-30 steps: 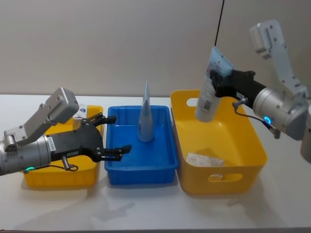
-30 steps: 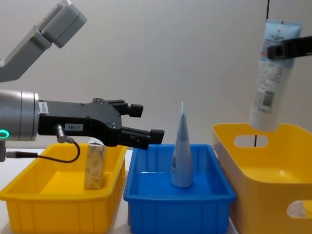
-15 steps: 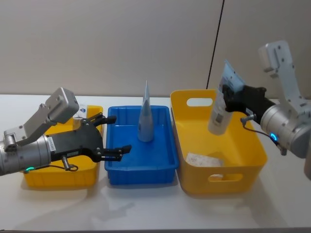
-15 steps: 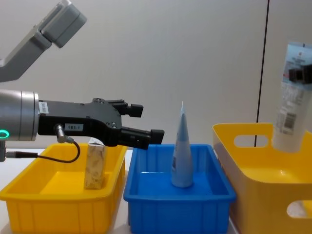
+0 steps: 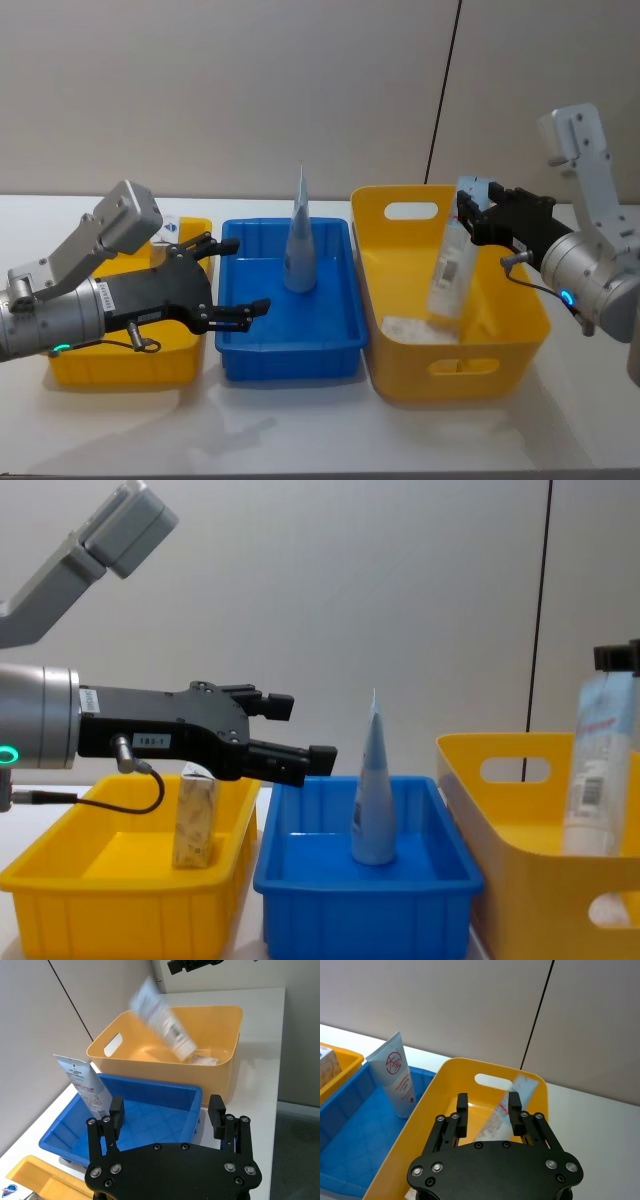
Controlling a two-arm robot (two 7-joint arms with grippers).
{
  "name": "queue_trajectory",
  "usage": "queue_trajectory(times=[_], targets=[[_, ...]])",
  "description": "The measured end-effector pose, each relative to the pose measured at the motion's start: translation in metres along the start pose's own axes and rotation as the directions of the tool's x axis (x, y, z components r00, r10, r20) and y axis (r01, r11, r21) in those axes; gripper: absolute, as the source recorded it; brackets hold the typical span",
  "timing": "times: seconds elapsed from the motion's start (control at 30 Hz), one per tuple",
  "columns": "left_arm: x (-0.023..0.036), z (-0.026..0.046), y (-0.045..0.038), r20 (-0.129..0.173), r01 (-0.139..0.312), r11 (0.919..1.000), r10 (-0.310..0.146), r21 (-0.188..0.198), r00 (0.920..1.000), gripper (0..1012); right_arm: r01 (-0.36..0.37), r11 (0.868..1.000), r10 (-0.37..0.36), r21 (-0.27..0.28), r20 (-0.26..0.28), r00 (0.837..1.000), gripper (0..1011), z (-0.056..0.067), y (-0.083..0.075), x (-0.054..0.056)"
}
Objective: Bimanual collaborative sorting of washing and personal care products
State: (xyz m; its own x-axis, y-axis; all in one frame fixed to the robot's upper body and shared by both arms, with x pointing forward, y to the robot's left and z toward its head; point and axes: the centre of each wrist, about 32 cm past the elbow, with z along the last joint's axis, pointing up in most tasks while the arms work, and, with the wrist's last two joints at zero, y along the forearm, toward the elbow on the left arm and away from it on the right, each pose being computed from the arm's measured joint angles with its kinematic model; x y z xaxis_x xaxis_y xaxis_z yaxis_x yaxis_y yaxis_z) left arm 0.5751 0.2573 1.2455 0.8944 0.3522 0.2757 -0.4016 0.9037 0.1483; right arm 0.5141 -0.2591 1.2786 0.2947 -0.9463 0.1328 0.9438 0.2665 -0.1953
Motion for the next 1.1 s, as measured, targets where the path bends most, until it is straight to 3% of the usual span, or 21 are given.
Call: queue_trajectory(times=[0.13,0.4,0.63,1.1], targets=[[0.0000,0.0000,0.0000,0.000,0.000,1.0000,0.000,0.000,1.0000,1001,0.005,1.000,-0.005,-0.004,-0.002,1.000,566,-0.002,-0.001,0.000],[0.0000,0.0000,0.0000,0.000,0.000,1.0000,0.000,0.000,1.0000,1001,0.009,1.000,-0.009,-0.009,-0.003,1.000,825,-0.004,-0.001,0.000],[0.0000,0.0000,0.0000,0.000,0.000,1.0000,0.000,0.000,1.0000,1001,0.002,1.000,-0.002,-0.009,-0.003,1.000,990,-0.006,-0.002,-0.001],[0.0000,0.0000,0.0000,0.000,0.000,1.0000,0.000,0.000,1.0000,1001,-0.130,0.991,0.130,0.014,0.006,0.991,1002,-0.009,-0.007,-0.014]])
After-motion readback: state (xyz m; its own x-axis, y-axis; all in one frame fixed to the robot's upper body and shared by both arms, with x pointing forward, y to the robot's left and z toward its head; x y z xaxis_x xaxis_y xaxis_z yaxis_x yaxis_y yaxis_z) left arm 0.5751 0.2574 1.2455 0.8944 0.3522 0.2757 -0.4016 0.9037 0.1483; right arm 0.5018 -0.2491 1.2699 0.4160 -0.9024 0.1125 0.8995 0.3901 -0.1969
